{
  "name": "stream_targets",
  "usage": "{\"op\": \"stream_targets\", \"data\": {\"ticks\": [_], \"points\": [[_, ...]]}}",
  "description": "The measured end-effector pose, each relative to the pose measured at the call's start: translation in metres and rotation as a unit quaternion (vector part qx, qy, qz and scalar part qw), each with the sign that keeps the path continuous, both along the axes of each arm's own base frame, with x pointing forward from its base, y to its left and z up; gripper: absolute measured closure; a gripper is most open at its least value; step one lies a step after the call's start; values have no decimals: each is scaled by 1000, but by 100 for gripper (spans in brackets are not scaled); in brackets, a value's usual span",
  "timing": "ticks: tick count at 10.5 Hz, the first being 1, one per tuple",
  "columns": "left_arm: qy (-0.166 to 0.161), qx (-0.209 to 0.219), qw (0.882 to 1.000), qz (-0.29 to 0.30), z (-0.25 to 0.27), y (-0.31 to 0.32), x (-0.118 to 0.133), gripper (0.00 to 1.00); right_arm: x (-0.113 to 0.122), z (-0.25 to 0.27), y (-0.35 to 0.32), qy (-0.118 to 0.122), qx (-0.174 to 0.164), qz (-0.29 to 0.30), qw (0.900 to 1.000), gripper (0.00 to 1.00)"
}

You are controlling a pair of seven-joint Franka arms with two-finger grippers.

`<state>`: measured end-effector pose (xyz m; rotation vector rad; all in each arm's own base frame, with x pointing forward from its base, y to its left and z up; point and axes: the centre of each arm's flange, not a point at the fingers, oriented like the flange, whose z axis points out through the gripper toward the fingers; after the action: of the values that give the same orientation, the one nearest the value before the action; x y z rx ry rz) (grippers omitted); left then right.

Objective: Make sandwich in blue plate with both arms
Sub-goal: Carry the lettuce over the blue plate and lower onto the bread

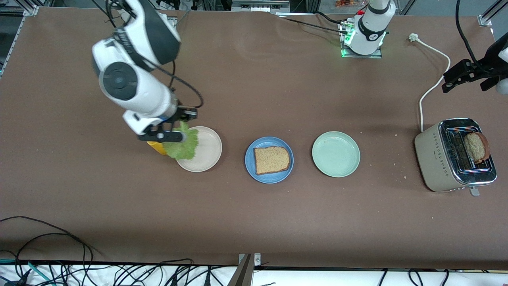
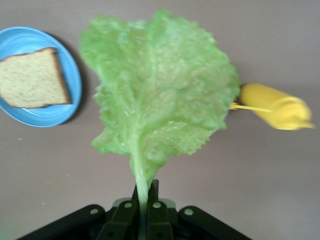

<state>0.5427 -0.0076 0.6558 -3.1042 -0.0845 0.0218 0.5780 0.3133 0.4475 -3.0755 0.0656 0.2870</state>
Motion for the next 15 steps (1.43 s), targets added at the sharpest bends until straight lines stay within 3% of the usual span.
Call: {"op": "stream_targets", "data": {"ticks": [2,5,7,9,11,13,15], "points": [[0,0,1000,0,0,0,0,0,-9,-43,67,-26,33,11,999,96],[0,0,1000,0,0,0,0,0,-23,-121,151,-76,108,29,991,96],[0,0,1000,0,0,0,0,0,-41,-161,189,-93,140,37,985,96],[0,0,1000,0,0,0,0,0,-52,-192,206,-95,153,40,983,93],[0,0,1000,0,0,0,0,0,-51,-212,207,-105,154,44,982,67],[0,0,1000,0,0,0,0,0,-44,-208,206,-136,146,65,978,40],[0,0,1000,0,0,0,0,0,-36,-196,207,-151,151,67,975,15]]}}
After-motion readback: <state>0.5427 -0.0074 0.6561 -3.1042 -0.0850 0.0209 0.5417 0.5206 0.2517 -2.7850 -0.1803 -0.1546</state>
